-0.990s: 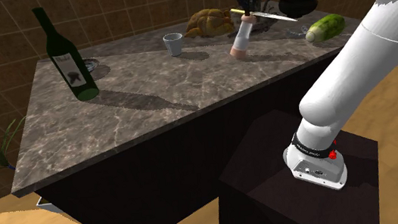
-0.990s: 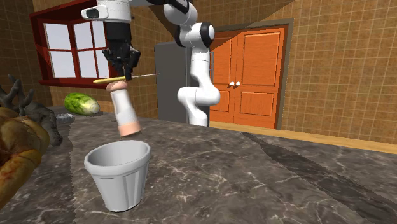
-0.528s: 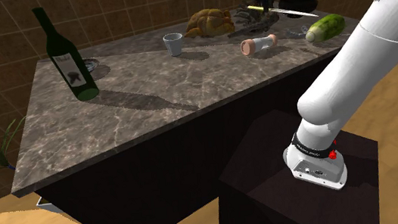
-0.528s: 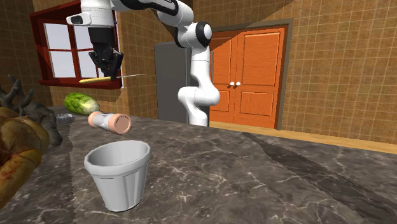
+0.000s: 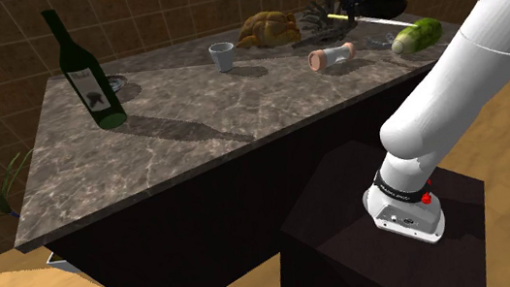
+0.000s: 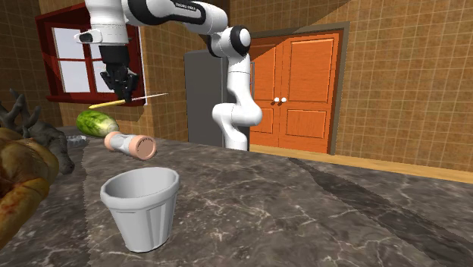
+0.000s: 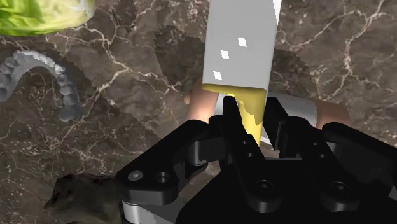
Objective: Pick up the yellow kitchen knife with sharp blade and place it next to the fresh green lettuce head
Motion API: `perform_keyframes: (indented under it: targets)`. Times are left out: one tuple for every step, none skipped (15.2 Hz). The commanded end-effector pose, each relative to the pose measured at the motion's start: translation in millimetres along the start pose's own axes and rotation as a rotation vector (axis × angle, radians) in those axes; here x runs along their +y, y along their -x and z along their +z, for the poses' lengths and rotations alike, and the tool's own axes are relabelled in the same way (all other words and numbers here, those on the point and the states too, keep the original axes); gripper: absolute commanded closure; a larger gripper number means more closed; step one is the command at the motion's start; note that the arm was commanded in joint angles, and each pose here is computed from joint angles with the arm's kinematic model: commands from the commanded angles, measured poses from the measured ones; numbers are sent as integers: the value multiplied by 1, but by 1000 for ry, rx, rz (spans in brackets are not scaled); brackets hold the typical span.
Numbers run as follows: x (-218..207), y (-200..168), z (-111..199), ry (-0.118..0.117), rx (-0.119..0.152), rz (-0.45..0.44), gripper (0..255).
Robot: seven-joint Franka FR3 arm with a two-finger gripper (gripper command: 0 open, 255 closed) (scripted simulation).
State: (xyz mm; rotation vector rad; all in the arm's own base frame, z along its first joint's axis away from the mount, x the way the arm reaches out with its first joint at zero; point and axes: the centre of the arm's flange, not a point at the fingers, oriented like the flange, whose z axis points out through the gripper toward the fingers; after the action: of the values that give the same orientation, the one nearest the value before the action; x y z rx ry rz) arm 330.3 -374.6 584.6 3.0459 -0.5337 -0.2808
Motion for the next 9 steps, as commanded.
perform_keyframes:
  targets:
    - [-1,-1,11,0,0,0,255]
    - [-2,-2,17,0,0,0,255]
    - [-2,-3,22,0,0,0,255]
    - [-2,-4,27,0,0,0,255]
    - [-3,-5,32,0,0,0,255]
    - [-3,-6,37,0,0,0,255]
    - [-3,-7,43,0,0,0,255]
    - [-4,-8,48,0,0,0,255]
    - [-4,-9,53,0,0,0,255]
